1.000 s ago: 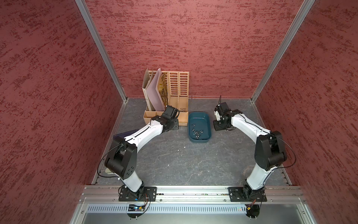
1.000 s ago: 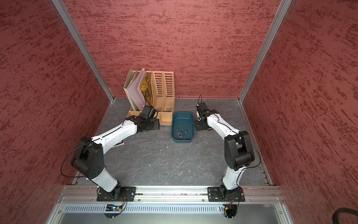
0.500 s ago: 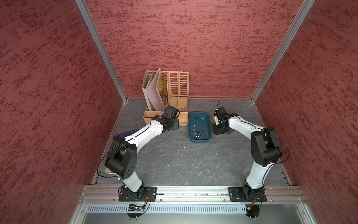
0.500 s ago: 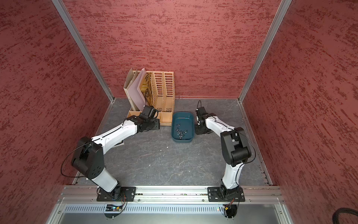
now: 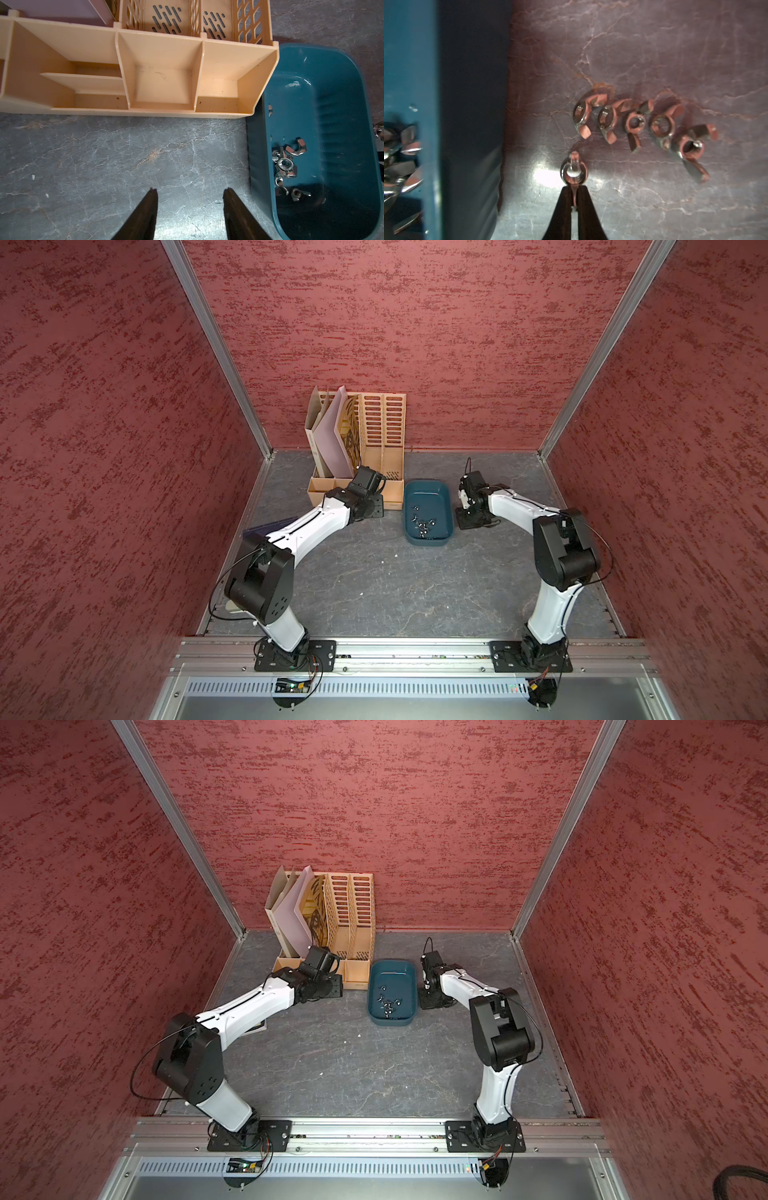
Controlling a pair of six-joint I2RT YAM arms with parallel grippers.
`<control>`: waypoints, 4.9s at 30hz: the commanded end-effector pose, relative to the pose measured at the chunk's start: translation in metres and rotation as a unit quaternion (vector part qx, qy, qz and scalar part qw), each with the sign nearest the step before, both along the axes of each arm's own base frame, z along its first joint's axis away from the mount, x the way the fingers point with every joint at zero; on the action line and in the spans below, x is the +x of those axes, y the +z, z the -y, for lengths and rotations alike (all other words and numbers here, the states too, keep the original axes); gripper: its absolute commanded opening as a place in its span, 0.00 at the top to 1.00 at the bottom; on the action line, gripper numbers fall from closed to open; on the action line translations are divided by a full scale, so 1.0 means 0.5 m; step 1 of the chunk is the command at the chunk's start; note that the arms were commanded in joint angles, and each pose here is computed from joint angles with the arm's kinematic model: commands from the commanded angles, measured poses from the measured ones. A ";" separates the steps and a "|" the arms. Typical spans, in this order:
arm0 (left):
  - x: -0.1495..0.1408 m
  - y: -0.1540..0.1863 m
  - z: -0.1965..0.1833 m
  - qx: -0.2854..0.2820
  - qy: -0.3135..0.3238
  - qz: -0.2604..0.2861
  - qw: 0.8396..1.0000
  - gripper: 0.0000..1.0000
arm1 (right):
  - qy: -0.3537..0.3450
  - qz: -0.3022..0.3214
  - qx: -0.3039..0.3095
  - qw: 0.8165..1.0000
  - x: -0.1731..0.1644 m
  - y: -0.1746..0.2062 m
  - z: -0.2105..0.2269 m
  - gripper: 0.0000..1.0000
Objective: Take out the wing nut from the storage box
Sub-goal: Place the wing nut at the center of the board, then pick up the wing nut from the storage box.
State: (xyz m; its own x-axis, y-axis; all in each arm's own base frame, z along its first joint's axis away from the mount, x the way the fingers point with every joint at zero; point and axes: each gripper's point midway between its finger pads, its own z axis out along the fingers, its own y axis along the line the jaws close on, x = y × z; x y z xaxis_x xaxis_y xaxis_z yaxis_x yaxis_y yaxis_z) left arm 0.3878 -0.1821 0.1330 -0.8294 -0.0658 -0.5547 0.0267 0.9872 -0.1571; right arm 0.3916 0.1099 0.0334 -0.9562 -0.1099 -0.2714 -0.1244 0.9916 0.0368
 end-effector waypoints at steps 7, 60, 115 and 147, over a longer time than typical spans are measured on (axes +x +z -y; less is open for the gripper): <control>0.001 0.009 -0.002 0.006 0.001 0.004 1.000 0.46 | -0.011 -0.004 -0.001 1.000 0.004 -0.027 0.009 0.95; -0.008 0.028 -0.002 0.001 -0.009 0.015 1.000 0.28 | 0.026 0.117 0.073 0.990 0.134 0.134 -0.302 0.66; -0.020 0.026 -0.041 0.009 0.021 0.031 0.999 0.00 | -0.045 0.071 0.039 0.996 0.170 -0.008 -0.296 0.85; -0.007 0.040 -0.016 0.000 0.006 0.035 0.999 0.00 | -0.039 0.171 0.081 0.981 0.137 0.242 -0.193 0.95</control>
